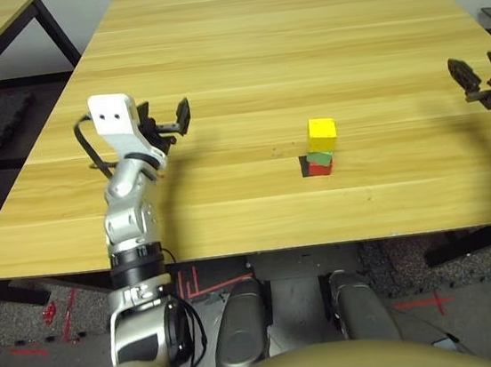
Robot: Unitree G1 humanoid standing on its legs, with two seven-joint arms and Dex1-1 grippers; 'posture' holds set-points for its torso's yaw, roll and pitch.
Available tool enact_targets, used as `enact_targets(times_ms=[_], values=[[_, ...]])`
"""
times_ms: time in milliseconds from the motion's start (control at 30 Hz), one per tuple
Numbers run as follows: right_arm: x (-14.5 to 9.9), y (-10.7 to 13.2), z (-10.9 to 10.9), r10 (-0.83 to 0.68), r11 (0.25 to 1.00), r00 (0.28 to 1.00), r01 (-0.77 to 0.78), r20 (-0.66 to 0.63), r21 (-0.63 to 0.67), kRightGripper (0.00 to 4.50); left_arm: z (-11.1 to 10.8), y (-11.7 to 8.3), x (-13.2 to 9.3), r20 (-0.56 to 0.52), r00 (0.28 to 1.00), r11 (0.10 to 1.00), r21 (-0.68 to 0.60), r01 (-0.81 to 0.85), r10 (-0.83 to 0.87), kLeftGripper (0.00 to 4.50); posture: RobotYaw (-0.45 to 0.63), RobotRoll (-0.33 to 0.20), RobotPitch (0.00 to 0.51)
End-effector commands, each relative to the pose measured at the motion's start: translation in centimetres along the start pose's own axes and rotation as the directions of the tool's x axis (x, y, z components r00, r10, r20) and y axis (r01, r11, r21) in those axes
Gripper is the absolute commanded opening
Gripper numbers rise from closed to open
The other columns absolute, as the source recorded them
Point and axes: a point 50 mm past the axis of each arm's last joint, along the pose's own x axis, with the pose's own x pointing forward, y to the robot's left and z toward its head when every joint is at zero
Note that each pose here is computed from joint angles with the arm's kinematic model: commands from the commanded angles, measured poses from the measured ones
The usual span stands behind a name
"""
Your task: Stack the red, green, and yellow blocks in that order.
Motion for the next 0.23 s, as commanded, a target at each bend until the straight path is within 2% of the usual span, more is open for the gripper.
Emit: enact_targets(times_ms=[33, 233], values=[[-1.0, -0.9, -0.8, -0.056, 0.998, 0.998, 0.056, -0.008, 0.003, 4.50, -0.3, 0.1, -0.4, 0.007, 1.000, 1.000, 0.020, -0.022, 0.022, 4.47, 0.09, -0.124, 0.081], [-1.7, -1.1, -2.1, -0.076, 0.997, 0.997, 0.076, -0.033, 0.011, 4.50, -0.7, 0.5, -1.0, -0.003, 0.998, 0.997, 0.042, -0.060, 0.060, 4.47, 0.09, -0.114, 0.083]])
